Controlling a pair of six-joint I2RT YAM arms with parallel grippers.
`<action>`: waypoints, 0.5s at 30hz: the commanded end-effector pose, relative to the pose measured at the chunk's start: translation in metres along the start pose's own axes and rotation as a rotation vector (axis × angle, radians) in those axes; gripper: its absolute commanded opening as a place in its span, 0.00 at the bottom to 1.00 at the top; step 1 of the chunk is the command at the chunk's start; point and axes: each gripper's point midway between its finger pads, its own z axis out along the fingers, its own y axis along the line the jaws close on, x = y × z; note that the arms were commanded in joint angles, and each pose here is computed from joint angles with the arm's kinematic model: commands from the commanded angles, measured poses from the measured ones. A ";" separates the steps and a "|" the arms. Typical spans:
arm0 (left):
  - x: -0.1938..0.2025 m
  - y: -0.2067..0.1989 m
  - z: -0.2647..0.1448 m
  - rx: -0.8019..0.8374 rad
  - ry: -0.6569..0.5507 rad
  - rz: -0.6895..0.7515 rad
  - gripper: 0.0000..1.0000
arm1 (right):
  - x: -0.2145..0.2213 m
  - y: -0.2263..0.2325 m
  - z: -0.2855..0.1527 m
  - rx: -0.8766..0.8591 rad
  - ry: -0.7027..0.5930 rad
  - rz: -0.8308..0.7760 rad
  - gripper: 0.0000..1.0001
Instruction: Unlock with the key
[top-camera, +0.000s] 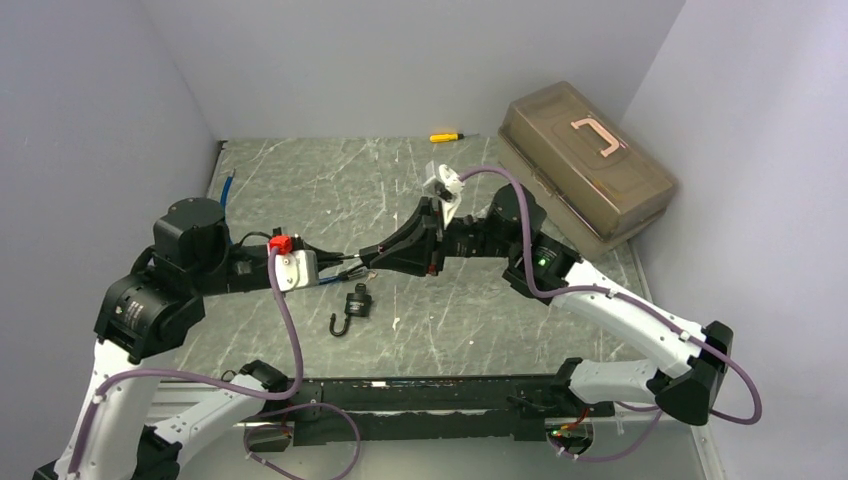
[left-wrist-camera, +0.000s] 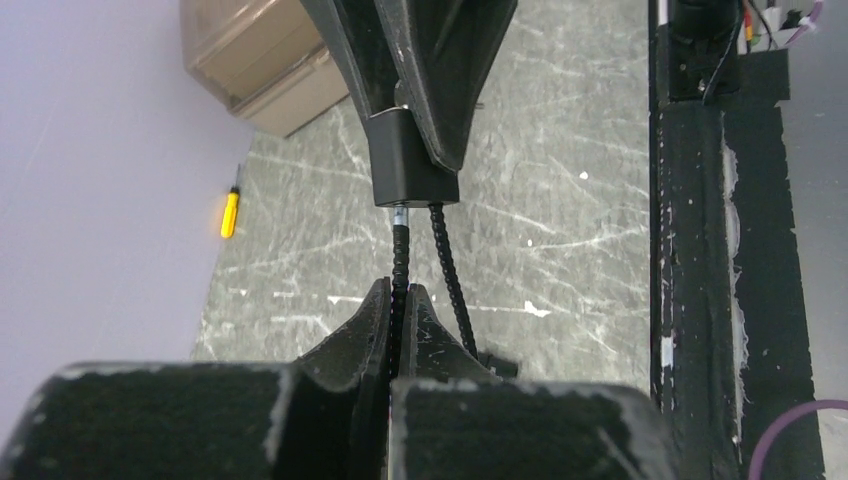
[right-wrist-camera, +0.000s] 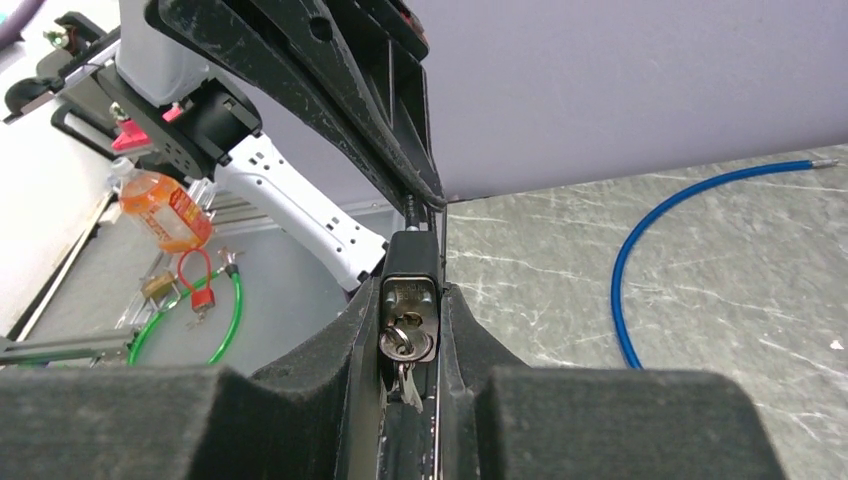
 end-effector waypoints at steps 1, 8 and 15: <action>0.025 -0.025 -0.018 -0.018 0.062 -0.077 0.01 | -0.071 -0.005 -0.049 0.133 -0.238 -0.133 0.00; 0.023 -0.031 -0.001 0.103 0.032 -0.115 0.07 | -0.078 -0.005 -0.036 0.008 -0.415 -0.004 0.00; 0.009 -0.004 -0.012 -0.035 0.041 -0.073 0.11 | -0.075 -0.011 -0.050 0.141 -0.408 -0.064 0.00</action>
